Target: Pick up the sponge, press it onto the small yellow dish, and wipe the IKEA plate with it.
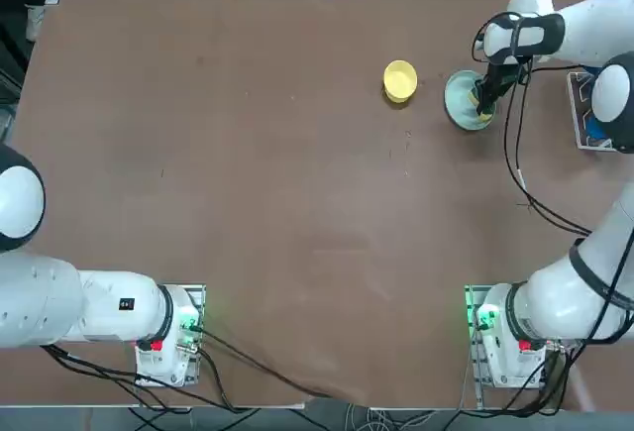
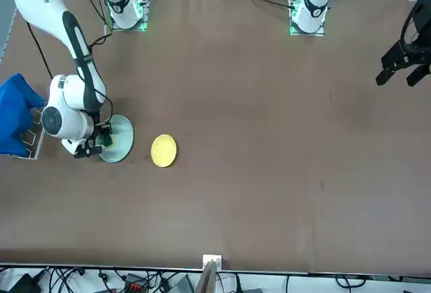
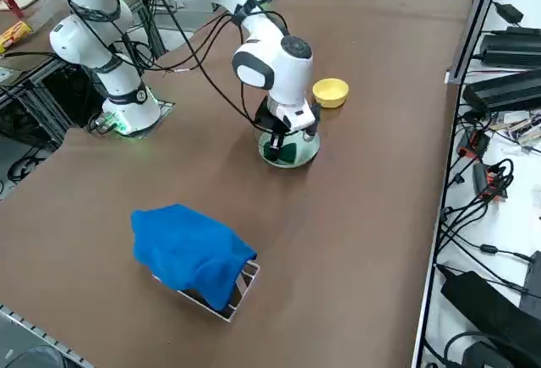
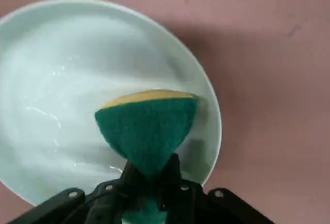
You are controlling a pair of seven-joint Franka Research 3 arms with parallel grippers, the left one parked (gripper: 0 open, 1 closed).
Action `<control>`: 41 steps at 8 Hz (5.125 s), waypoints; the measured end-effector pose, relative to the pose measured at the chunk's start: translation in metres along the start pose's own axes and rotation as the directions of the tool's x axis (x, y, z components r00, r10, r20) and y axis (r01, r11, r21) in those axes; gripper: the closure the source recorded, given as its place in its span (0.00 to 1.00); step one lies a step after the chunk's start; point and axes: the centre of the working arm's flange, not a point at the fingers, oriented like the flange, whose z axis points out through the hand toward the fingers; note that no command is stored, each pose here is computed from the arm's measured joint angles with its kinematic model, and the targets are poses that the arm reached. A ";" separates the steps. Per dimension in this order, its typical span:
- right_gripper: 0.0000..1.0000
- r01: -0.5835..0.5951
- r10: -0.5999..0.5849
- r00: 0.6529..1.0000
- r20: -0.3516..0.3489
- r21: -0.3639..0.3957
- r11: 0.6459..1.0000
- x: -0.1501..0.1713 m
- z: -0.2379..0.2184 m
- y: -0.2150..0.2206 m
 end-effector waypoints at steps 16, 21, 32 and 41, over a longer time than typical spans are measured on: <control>0.87 -0.065 0.065 0.998 -0.016 0.007 0.998 0.017 -0.003 -0.087; 0.87 -0.085 0.085 0.996 0.029 0.020 0.996 -0.016 0.007 -0.075; 0.87 0.011 -0.014 0.998 -0.061 -0.048 0.999 0.011 -0.060 -0.021; 0.87 -0.272 0.273 0.952 -0.140 0.031 0.962 -0.051 -0.154 -0.285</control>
